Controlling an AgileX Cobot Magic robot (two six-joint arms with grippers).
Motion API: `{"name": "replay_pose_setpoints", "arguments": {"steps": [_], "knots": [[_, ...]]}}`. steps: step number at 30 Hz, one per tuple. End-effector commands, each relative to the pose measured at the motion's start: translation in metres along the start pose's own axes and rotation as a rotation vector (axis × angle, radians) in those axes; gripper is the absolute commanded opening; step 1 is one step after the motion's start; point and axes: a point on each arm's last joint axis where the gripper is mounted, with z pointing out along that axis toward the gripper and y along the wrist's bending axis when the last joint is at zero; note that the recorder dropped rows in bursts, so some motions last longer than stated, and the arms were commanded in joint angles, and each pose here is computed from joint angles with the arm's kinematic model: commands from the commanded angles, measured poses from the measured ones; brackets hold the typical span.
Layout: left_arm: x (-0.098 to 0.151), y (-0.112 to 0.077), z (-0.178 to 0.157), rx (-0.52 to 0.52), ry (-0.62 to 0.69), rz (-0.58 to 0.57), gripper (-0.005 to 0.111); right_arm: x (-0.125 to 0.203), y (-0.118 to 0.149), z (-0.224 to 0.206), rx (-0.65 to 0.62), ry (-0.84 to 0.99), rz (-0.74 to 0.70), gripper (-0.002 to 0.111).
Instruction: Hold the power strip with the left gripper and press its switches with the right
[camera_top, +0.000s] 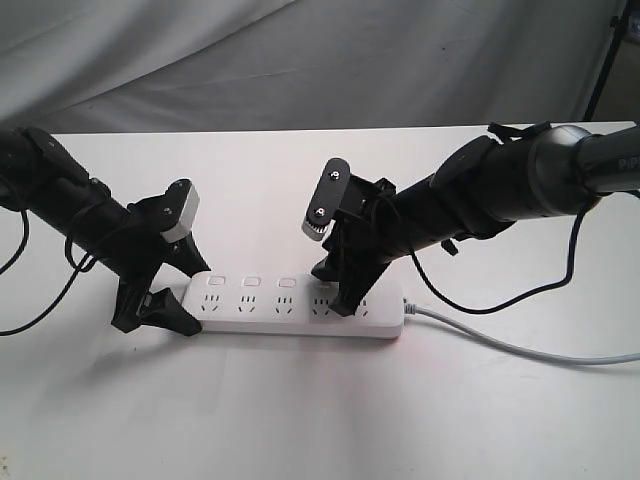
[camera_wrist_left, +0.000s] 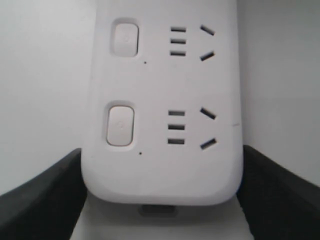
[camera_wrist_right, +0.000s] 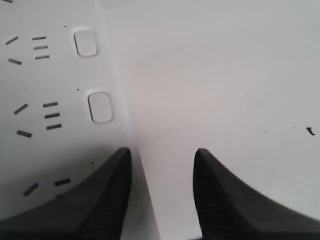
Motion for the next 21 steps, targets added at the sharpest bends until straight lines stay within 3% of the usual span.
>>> {"name": "replay_pose_setpoints", "arguments": {"steps": [1,21], "knots": [[-0.0021,0.0011,-0.0024,-0.007,-0.002,0.003,0.057,0.0011,0.0017,0.0018,-0.010,0.003,-0.005,0.039],[-0.0021,0.0011,-0.0024,-0.007,-0.002,0.003,0.057,0.0047,0.0034,0.0043,-0.019,0.017,-0.016,0.039]]}}
